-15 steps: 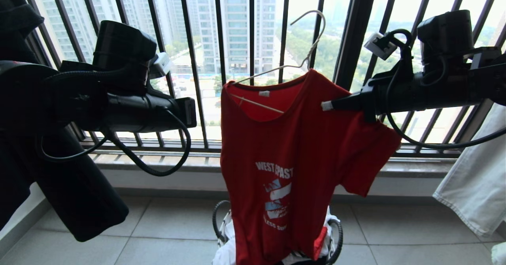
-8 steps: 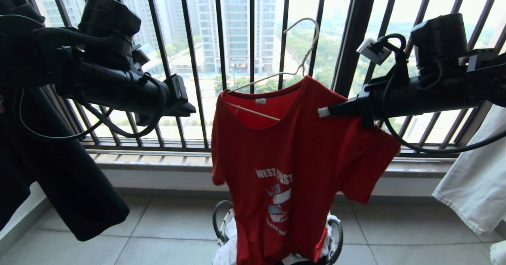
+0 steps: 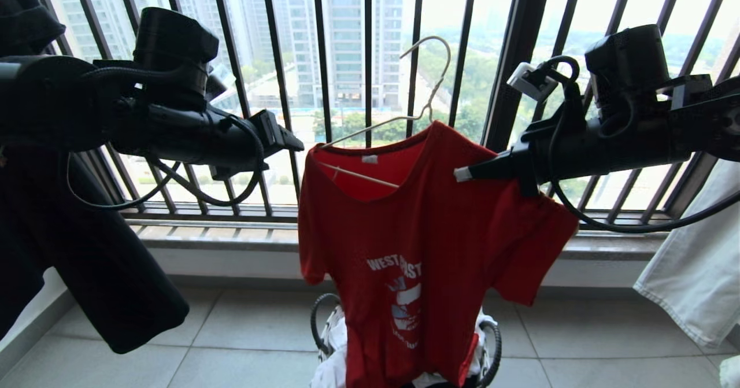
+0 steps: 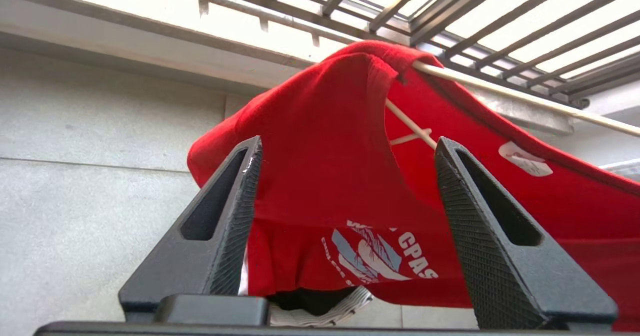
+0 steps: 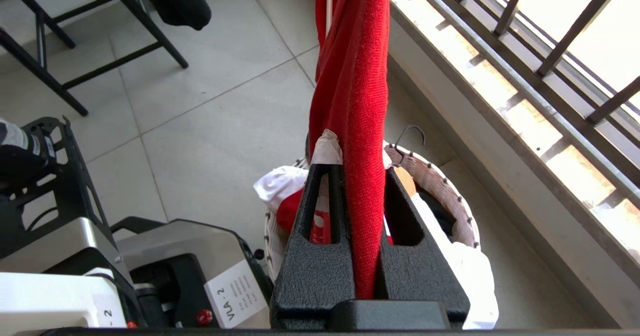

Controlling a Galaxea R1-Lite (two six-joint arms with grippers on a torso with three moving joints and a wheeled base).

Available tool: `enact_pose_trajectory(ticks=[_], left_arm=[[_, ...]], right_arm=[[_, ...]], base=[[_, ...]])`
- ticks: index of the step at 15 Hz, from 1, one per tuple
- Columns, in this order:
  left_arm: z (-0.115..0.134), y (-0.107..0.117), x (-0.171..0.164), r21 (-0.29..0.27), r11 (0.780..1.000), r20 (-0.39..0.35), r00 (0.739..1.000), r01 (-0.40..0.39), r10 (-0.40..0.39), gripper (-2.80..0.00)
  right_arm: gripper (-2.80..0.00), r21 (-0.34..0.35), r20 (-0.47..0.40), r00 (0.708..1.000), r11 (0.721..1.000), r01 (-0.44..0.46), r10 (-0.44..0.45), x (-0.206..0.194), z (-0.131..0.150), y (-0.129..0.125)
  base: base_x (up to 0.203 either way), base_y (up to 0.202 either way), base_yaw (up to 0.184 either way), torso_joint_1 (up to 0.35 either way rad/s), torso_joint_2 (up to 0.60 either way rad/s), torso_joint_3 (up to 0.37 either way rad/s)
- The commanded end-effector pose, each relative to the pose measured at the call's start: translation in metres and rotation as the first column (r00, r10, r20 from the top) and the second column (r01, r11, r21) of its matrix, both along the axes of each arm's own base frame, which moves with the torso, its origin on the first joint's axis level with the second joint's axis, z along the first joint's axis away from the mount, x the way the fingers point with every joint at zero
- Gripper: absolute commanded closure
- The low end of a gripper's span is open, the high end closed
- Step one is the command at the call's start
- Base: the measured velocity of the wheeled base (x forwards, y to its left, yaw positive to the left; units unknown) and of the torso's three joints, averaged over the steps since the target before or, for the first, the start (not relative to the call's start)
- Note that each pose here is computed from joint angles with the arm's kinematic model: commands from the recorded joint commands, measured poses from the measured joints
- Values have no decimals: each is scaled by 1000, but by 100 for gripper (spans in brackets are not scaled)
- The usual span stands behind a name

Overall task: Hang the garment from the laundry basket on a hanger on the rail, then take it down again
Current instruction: Hang the clothes on the clothes rack

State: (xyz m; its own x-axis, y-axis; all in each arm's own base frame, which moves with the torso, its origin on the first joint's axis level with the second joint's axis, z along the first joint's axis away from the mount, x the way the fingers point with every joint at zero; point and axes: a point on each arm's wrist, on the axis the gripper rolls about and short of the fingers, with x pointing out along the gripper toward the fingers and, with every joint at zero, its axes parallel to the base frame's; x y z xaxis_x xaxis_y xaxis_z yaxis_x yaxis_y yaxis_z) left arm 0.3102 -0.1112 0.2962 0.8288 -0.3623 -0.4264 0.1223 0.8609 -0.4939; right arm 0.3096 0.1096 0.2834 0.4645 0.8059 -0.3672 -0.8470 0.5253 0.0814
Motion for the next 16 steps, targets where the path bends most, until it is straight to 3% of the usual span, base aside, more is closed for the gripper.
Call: enact_pose_trajectory(ticks=[1, 4, 10, 16], left_arm=[[-13, -3, 10, 16, 1000, -26, 999, -20, 21, -280], [-20, -5, 18, 52, 997, -32, 997, -63, 65, -280], [-24, -6, 24, 51, 996, -20, 997, -70, 71, -280], [-29, -7, 28, 94, 990, -15, 994, -110, 111, -280]], right_arm=[[0, 9, -15, 1000, 1000, -16, 17, -3, 0, 6], [0, 9, -15, 999, 1000, -28, 28, -5, 1, 9], [0, 8, -22, 999, 999, -48, 48, -11, 0, 14], [0, 8, -18, 998, 999, -53, 54, -13, 1, 15]], base=[[0, 0, 0, 0, 0, 0], [0, 0, 0, 0, 0, 0], [0, 0, 0, 0, 0, 0], [0, 0, 0, 0, 0, 0]])
